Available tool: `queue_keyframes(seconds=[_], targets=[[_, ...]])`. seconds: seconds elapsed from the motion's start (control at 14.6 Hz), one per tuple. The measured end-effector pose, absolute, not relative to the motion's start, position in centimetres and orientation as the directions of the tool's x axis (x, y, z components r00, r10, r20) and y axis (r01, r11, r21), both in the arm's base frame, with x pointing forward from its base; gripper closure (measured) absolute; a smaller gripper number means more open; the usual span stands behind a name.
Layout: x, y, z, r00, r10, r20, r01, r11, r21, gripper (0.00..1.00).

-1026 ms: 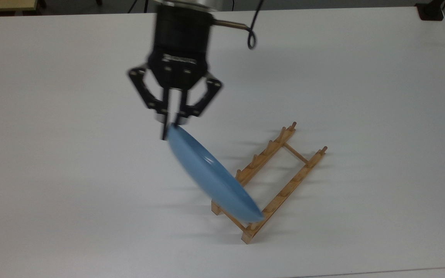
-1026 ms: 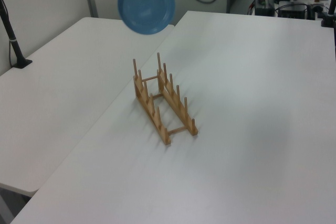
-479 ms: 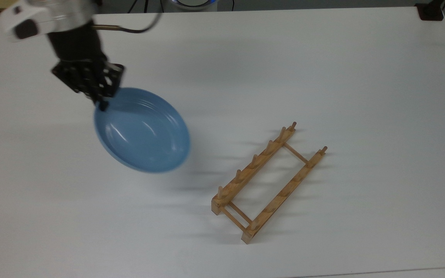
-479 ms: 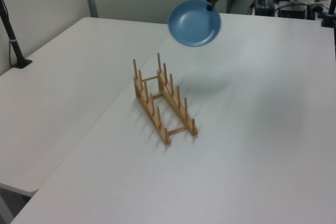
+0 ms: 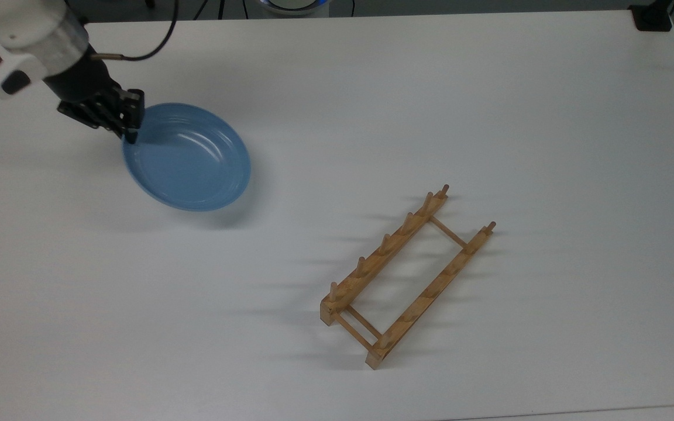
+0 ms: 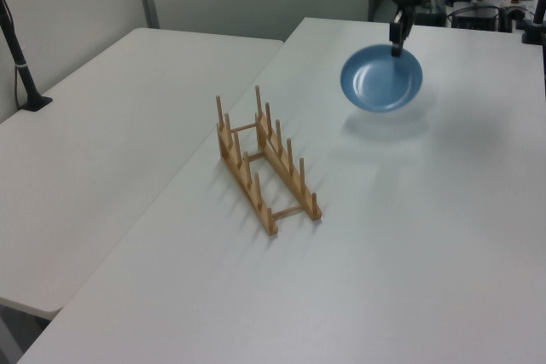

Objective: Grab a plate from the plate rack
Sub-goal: 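Carry the plate away from the rack and lower it flat onto the table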

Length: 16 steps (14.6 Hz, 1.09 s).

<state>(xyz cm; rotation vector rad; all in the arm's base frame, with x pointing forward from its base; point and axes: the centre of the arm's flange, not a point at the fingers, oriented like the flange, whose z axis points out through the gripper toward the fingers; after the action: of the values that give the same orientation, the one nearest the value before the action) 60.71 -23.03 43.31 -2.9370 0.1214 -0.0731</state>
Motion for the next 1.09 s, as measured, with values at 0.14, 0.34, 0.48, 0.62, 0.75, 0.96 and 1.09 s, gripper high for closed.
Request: queue_keyframes(seconds=[0.14, 0.34, 0.48, 0.62, 0.75, 0.96, 1.09], targets=[[60.3, -22.5, 40.9, 0.997, -0.078, -0.004, -0.077, -0.974, -0.213, 0.92], [59.6, -21.0, 36.9, 0.996, -0.034, -0.077, -0.050, -0.972, -0.228, 0.92], [59.3, -20.2, 35.5, 0.995, -0.002, -0.105, -0.026, -0.973, -0.228, 0.92], [59.3, -18.1, 34.4, 0.990, 0.045, -0.136, 0.014, -0.976, -0.217, 0.92], [59.5, -16.3, 33.8, 0.984, 0.082, -0.156, 0.049, -0.977, -0.209, 0.90], [59.5, -15.1, 32.3, 0.975, 0.115, -0.188, 0.081, -0.980, -0.184, 0.73], [59.4, -15.1, 31.5, 0.973, 0.117, -0.201, 0.081, -0.981, -0.178, 0.55]])
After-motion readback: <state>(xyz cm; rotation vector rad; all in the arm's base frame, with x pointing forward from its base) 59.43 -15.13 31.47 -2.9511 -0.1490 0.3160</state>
